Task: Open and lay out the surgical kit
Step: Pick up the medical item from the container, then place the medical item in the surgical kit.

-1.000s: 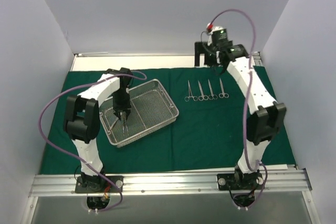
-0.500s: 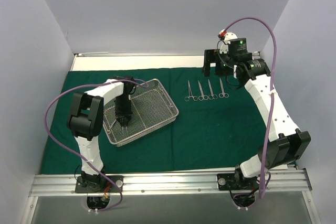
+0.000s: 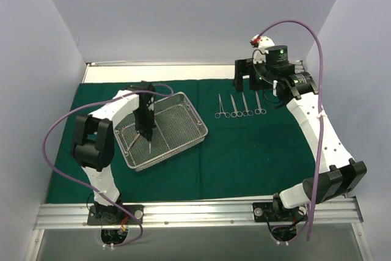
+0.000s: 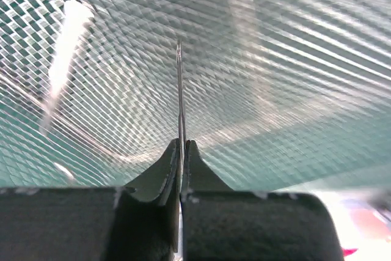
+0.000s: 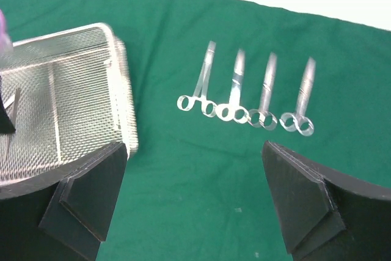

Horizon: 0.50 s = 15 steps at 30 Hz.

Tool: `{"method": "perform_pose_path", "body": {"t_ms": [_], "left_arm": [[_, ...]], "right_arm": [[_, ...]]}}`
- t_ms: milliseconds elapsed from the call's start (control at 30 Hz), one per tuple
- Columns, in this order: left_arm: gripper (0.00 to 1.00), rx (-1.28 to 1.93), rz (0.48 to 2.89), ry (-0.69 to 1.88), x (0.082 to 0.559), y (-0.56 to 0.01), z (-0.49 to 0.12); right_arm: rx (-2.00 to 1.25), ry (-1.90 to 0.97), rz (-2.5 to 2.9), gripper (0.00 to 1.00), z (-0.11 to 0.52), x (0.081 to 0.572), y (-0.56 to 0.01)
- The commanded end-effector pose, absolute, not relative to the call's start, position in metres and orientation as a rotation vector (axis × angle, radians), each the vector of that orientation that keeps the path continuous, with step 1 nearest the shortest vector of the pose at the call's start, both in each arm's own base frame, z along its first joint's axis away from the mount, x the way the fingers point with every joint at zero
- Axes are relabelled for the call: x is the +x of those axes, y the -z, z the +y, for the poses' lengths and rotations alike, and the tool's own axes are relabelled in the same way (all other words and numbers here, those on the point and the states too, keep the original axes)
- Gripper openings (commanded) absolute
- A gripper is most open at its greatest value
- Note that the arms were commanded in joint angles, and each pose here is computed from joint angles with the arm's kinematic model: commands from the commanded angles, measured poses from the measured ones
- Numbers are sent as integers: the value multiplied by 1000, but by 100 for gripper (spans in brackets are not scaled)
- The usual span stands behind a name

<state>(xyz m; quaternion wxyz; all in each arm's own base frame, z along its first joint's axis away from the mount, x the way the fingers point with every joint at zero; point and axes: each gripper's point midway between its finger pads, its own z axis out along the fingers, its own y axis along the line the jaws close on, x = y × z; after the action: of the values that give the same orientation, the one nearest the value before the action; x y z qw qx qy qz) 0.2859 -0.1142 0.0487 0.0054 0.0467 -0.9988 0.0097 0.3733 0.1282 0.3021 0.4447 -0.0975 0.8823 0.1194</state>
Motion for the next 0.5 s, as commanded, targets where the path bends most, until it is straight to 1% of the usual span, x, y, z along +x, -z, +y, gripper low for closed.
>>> {"method": "perform_pose_path", "body": {"t_ms": [0, 33, 100, 133, 167, 200, 233, 267, 300, 333, 367, 400, 433, 467], "left_arm": [[2, 134, -3260, -525, 296, -147, -160], [2, 137, -3273, -644, 292, -168, -168], [2, 193, -3212, -824, 280, -183, -183], [2, 183, -3170, -1000, 271, -203, -196], [2, 188, -3121, -1100, 263, -211, -204], [2, 255, -3054, -1201, 258, -220, -213], [2, 238, -2981, -1351, 243, -235, -222], [2, 253, -2945, -1421, 237, -244, -225], [2, 336, -2881, -1486, 231, -255, -230], [2, 304, -2825, -1621, 219, -273, -233], [2, 314, -2780, -1673, 211, -282, -235], [2, 397, -2712, -1706, 206, -292, -237], [2, 364, -2690, -1819, 197, -312, -237], [2, 368, -2626, -1844, 186, -315, -238]], "right_arm": [[-400, -336, 2074, 100, 160, 370, -315], [-456, -330, 2058, 100, 166, 369, -313], [-573, -345, 1993, 98, 192, 365, -314], [-626, -360, 1956, 95, 203, 361, -316], [-711, -387, 1907, 87, 225, 349, -319], [-761, -385, 1861, 83, 234, 343, -320], [-842, -366, 1812, 77, 242, 337, -321], [-912, -376, 1774, 69, 252, 330, -320], [-1000, -396, 1727, 69, 266, 312, -318], [-1108, -365, 1655, 69, 273, 304, -317], [-1150, -351, 1591, 70, 274, 293, -325], [-1216, -354, 1498, 71, 287, 277, -330], [-1298, -331, 1455, 75, 289, 266, -312], [-1355, -268, 1308, 77, 285, 253, -327]]}}
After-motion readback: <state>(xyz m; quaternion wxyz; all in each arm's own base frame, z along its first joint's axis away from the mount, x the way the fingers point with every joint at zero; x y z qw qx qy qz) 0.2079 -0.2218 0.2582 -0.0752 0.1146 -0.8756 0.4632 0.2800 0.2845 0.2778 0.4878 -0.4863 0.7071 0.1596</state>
